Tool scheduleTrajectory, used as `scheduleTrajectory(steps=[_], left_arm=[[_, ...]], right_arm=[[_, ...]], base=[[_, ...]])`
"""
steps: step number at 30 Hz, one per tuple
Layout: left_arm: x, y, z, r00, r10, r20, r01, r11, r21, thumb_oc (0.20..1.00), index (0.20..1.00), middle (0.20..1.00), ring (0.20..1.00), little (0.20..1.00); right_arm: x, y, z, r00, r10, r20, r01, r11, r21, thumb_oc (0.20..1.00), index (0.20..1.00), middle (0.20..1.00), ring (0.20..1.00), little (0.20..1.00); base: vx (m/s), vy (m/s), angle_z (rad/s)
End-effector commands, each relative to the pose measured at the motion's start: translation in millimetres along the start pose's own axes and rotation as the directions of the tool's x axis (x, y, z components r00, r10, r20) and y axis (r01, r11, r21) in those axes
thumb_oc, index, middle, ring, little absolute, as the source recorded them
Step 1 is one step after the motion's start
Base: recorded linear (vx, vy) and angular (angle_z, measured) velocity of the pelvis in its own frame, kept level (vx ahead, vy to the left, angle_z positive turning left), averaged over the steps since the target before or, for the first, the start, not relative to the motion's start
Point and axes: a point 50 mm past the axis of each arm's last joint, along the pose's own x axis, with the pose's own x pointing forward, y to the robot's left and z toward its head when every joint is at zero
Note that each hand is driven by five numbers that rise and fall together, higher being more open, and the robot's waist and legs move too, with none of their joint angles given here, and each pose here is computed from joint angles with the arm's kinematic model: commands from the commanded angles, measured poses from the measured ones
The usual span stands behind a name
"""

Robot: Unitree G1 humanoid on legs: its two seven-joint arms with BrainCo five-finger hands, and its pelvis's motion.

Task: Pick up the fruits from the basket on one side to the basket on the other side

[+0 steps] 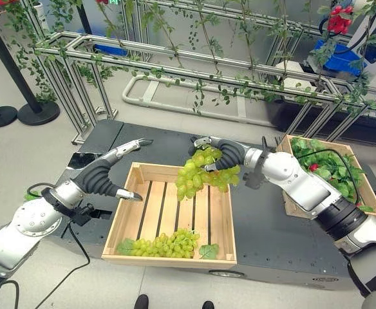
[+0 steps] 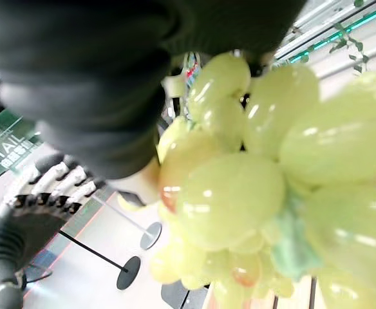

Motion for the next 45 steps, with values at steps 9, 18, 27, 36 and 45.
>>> scheduleTrajectory(steps=[9, 18, 27, 36, 45], left_arm=[[17.5, -6.0, 25.6, 0.986, -0.05, 0.158, 0.071, 0.989, -0.129, 1.0, 1.0, 1.0, 1.0, 1.0], [26.0, -13.9, 25.7, 0.984, -0.043, 0.174, 0.072, 0.984, -0.162, 1.0, 1.0, 1.0, 1.0, 1.0], [31.6, -21.2, 27.1, 0.982, -0.032, 0.188, 0.072, 0.975, -0.21, 1.0, 1.0, 1.0, 1.0, 1.0], [33.1, -24.0, 26.1, 0.983, -0.012, 0.185, 0.057, 0.97, -0.237, 1.0, 1.0, 1.0, 1.0, 1.0], [25.1, -24.3, 21.9, 0.987, 0.021, 0.161, 0.023, 0.963, -0.269, 1.0, 1.0, 1.0, 1.0, 1.0]], right_arm=[[13.1, -33.9, 57.3, 0.97, -0.084, 0.228, 0.099, 0.994, -0.055, 0.2, 0.2, 0.2, 0.2, 0.2], [22.1, -28.0, 73.5, 0.949, -0.077, 0.307, 0.09, 0.996, -0.028, 0.2, 0.2, 0.2, 0.2, 0.2], [31.1, -20.5, 87.5, 0.933, -0.047, 0.357, 0.059, 0.998, -0.025, 0.2, 0.2, 0.2, 0.2, 0.2], [33.2, -8.8, 90.1, 0.928, -0.003, 0.373, 0.011, 1.0, -0.018, 0.2, 0.2, 0.2, 0.2, 0.2], [25.9, -11.1, 93.6, 0.922, -0.008, 0.387, 0.027, 0.999, -0.044, 0.2, 0.2, 0.2, 0.2, 0.2]], base=[[0.0, -0.001, -0.03], [0.0, 0.0, 0.0], [0.0, 0.0, 0.0], [0.0, 0.0, 0.0], [0.0, 0.001, 0.0]])
